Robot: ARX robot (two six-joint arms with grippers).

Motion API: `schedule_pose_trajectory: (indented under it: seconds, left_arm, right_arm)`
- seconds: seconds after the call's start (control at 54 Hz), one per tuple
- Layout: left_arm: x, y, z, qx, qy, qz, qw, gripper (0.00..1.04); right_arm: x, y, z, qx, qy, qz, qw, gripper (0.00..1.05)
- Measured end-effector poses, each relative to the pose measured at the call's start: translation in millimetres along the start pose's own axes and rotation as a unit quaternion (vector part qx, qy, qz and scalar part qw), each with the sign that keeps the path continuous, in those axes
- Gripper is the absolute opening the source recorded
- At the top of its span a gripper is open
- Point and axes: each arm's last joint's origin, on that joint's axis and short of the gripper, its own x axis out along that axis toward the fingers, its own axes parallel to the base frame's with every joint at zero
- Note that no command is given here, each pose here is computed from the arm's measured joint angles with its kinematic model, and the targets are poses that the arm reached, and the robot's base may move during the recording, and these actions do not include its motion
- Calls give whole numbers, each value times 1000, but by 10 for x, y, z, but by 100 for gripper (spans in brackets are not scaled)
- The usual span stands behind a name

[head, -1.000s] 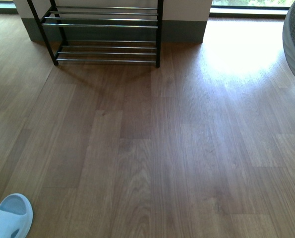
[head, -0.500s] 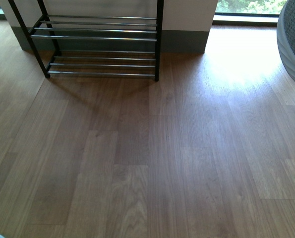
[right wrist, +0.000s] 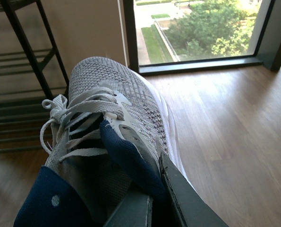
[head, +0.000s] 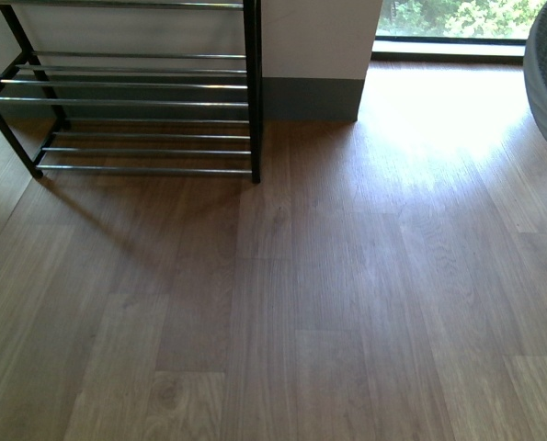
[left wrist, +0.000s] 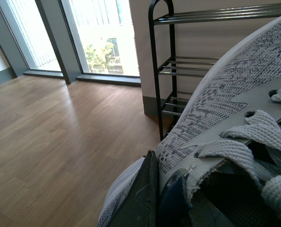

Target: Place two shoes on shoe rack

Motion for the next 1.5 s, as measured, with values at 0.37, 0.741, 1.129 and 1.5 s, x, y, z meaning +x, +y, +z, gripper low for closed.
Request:
schedule_pose_trajectory:
  seconds: [0.37, 0.741, 1.129, 1.5]
  left_arm:
    - [0, -2, 0, 0, 0, -2, 1000, 2]
    - [0, 0, 0, 0, 0, 0, 1000, 2]
    - [1, 2, -1, 0, 0, 2, 1000, 2]
    - [1, 2, -1, 0, 0, 2, 1000, 2]
  right_arm:
    - [0, -2, 0, 0, 0, -3, 1000, 1]
    - [0, 1, 0, 0, 0, 2, 1000, 1]
    - [0, 1, 0, 0, 0, 1, 1000, 1]
    - [0, 1, 0, 0, 0, 1, 1000, 1]
